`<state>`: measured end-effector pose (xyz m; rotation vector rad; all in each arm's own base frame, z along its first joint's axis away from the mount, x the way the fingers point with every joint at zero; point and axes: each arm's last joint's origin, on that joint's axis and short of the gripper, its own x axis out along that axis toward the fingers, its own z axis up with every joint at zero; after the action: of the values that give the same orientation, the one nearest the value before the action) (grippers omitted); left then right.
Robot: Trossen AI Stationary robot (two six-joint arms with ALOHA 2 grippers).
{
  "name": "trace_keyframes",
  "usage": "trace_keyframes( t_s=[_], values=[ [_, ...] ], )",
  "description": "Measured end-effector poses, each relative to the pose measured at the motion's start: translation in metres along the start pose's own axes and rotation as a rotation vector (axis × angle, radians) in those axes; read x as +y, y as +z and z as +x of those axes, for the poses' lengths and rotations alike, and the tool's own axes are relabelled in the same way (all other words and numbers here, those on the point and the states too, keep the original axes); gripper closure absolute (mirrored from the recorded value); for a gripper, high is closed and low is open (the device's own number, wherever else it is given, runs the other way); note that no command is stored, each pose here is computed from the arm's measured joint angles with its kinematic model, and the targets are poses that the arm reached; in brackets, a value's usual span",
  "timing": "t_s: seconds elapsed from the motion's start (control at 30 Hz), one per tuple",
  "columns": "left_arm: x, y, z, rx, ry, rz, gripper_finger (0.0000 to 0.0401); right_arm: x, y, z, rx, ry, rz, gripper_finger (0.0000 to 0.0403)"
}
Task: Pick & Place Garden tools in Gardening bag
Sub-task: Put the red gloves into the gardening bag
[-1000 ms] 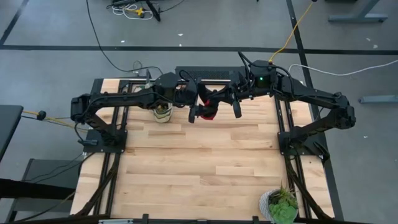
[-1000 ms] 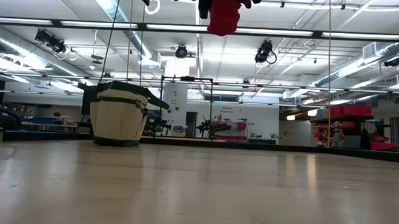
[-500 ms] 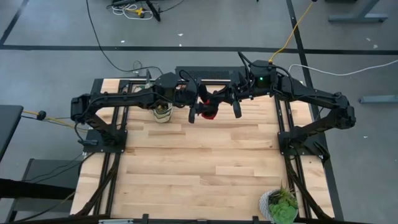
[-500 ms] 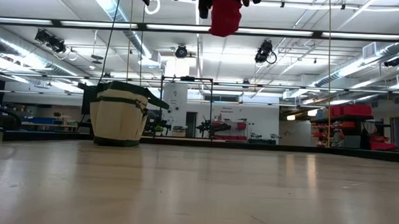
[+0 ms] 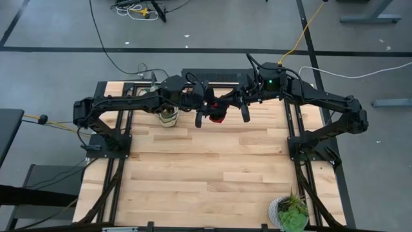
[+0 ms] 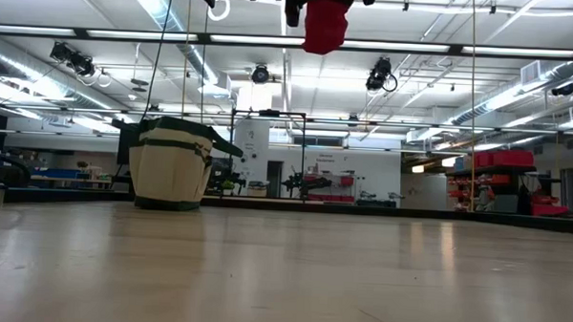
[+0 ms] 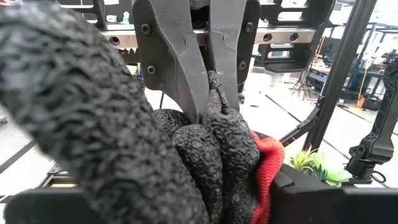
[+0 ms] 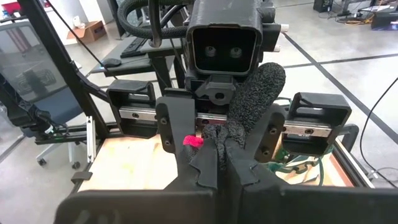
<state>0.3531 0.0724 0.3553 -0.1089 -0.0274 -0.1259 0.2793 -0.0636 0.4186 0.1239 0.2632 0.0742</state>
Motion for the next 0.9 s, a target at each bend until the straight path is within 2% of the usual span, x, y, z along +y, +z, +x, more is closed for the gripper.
trace_keyframes(
  t_s=[0.37, 0.6, 0.9],
  values=[
    [0.0, 0.0, 0.0, 0.0, 0.001, 0.0, 0.0344, 0.0, 0.0, 0.0, 0.0, 0.0, -0.001, 0.0402],
    [0.0, -0.0001, 0.0, 0.0, 0.001, 0.0, 0.035, 0.0, 0.0, 0.0, 0.0, 0.0, -0.003, 0.0399],
    [0.0, 0.0, -0.0001, -0.001, 0.002, 0.001, 0.0351, -0.0003, 0.0005, 0.0, -0.006, -0.012, -0.003, 0.0339]
  ],
)
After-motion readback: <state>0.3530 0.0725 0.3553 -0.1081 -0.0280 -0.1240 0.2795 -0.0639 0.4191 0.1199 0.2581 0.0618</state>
